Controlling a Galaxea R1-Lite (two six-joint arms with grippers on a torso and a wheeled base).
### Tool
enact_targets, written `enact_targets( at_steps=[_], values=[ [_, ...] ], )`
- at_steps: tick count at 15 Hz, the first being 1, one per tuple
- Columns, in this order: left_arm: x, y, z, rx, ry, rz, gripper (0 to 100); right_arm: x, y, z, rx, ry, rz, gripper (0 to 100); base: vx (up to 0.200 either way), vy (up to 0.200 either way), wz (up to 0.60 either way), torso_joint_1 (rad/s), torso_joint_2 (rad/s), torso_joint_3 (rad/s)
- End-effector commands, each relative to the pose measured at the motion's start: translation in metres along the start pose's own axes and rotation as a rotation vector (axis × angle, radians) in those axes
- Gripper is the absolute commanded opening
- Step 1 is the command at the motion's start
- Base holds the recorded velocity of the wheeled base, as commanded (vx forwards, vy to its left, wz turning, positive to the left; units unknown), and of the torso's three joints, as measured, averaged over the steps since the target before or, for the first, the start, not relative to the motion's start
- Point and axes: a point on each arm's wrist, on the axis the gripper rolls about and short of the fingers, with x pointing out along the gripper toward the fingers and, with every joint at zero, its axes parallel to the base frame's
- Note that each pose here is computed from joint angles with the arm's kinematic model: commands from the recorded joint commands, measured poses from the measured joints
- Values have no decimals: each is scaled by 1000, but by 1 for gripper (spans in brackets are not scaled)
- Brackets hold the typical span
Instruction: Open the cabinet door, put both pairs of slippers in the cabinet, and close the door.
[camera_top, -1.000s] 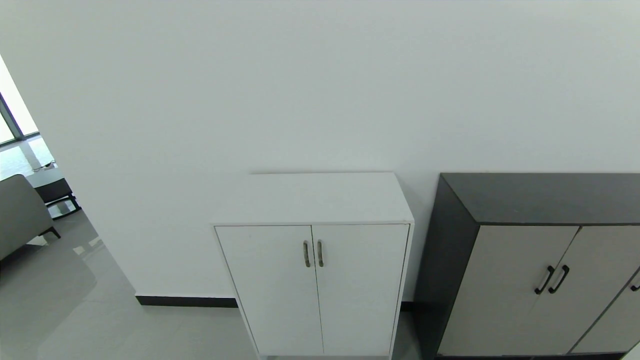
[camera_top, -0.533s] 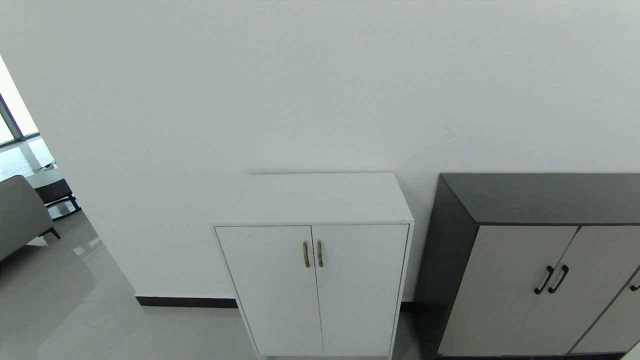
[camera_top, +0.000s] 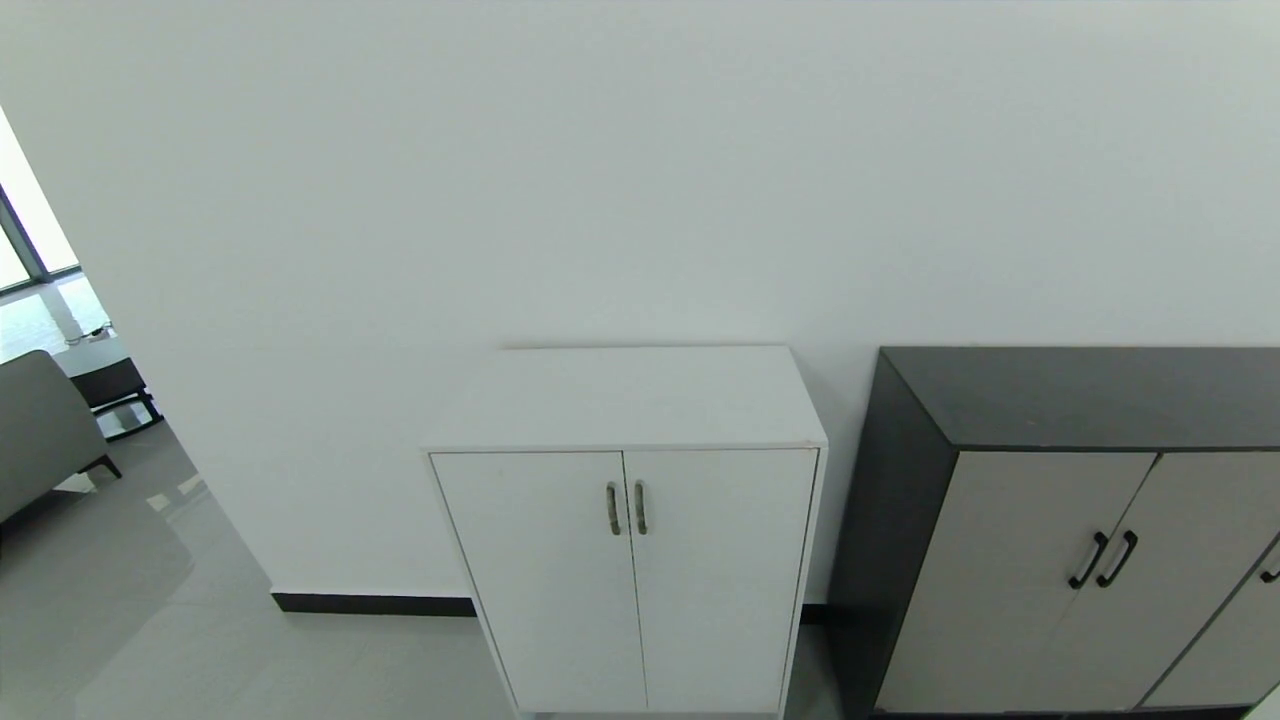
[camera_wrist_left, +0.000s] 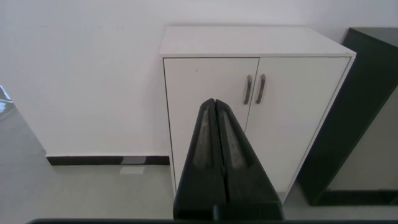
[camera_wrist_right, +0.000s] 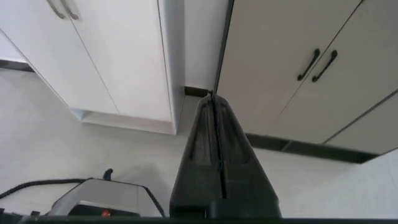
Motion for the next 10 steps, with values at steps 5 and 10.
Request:
enact_targets(
  at_steps=[5, 10],
  values=[
    [0, 0, 0, -2, 2, 0, 0, -10, -1, -2, -28, -115, 57, 0, 0, 0, 0, 0, 0, 0],
    [0, 0, 0, -2, 2, 0, 0, -23, 0, -9, 43, -258, -149, 0, 0, 0, 0, 0, 0, 0]
  ],
)
